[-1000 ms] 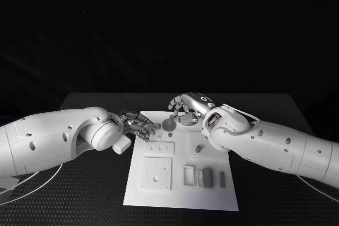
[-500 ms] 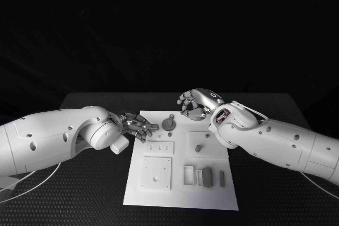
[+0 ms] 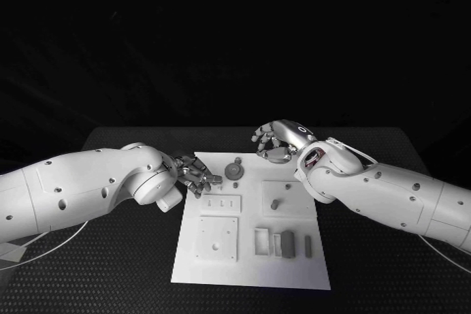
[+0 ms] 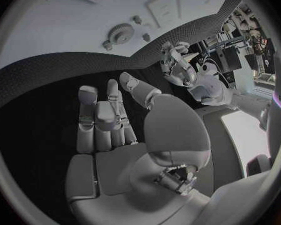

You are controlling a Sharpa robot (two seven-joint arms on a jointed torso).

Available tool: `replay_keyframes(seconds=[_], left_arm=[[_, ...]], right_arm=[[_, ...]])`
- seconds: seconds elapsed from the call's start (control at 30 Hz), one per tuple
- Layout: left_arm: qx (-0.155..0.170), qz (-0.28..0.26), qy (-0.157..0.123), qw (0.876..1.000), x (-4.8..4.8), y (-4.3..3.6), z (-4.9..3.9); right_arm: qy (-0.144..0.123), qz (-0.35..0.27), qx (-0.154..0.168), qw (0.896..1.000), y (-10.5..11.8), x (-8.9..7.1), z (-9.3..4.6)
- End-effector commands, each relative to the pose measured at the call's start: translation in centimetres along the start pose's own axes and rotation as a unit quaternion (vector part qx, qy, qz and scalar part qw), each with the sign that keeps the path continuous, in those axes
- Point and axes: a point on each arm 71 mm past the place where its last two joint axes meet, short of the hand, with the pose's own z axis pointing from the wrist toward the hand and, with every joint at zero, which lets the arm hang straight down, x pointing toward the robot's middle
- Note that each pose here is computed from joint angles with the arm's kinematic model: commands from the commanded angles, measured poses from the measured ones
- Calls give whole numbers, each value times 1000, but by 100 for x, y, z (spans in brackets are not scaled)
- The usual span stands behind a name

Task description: Assemble the parts on the task board

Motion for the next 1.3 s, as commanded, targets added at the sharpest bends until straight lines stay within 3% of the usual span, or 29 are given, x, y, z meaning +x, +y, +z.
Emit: replay_keyframes(seconds=[0.03,0.23,0.4,0.57,0.83,1.3], left_arm=[[-20,61,-3,998,9,-17,22],[-31,79,9,996,42,-63,70],[-32,98,30,994,127,-144,106],[-36,105,31,993,153,-211,188],[-44,103,35,993,222,-168,280],[-37,125,32,991,236,-158,262]], right_arm=[[4,5,1,1000,-24,-4,-7],[6,6,5,1000,-44,-7,-9],[6,8,6,1000,-41,-12,-3],[7,10,9,1000,-53,-10,3],[7,9,14,1000,-90,-22,0],[11,11,16,1000,-104,-20,-2]])
